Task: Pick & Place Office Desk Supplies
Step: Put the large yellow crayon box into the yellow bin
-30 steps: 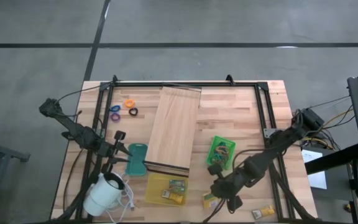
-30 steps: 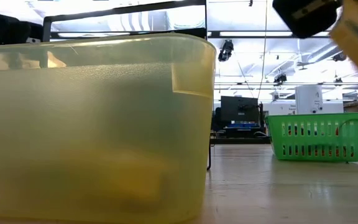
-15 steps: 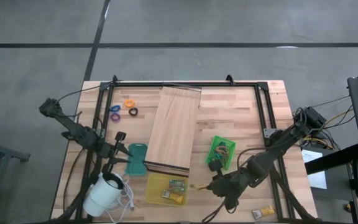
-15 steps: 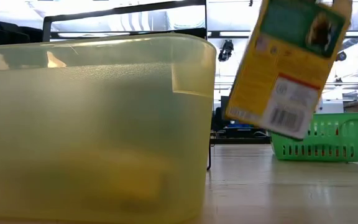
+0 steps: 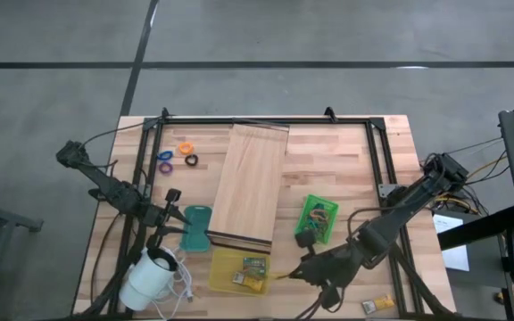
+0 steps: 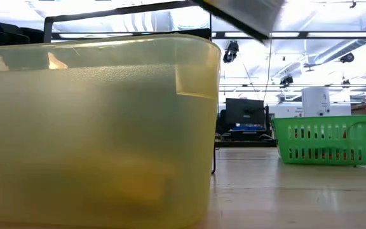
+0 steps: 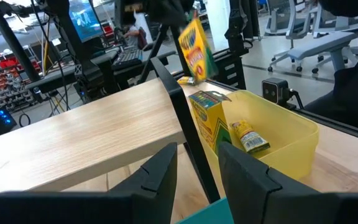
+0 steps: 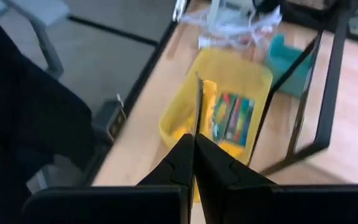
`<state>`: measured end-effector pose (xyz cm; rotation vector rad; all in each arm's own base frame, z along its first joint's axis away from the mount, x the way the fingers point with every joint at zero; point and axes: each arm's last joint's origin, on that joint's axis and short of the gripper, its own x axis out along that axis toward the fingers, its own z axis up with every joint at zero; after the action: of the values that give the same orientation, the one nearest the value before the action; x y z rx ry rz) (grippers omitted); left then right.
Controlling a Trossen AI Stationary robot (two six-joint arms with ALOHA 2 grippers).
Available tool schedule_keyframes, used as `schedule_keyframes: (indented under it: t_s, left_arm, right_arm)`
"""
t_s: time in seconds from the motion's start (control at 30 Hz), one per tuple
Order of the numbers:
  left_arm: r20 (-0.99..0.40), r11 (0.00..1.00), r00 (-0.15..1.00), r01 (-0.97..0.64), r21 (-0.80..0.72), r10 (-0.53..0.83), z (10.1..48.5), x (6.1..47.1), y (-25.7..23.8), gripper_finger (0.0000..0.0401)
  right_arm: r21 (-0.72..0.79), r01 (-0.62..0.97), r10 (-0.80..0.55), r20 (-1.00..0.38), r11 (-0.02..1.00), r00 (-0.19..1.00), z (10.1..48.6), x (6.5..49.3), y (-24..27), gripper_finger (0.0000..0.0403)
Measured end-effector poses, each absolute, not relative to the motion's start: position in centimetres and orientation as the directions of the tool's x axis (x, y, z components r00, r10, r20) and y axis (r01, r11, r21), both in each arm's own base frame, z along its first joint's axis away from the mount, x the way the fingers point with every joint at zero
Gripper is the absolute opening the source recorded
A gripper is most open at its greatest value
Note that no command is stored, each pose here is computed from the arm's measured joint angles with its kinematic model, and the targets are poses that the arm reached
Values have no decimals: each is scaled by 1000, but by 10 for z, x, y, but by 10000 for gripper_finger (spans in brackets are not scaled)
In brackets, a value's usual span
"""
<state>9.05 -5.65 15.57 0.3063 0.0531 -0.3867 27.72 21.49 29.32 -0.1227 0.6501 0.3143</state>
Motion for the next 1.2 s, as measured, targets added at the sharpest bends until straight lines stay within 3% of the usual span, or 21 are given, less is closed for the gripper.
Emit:
schedule_keyframes:
  t_s: [0.67,0.93,1.2]
  left_arm:
    - [-115,880,925,380,285,-363,155,91,-57,120]
    - [-116,880,925,381,285,-363,155,91,-57,120]
    - [-120,880,925,381,285,-361,155,91,-57,120]
  right_arm:
    - [17,-290,258,-510,957,821,279,351,257,8]
    - [-118,-171,96,-469,978,878,272,386,266,8]
    - [-158,-54,-24,-453,986,891,262,407,260,8]
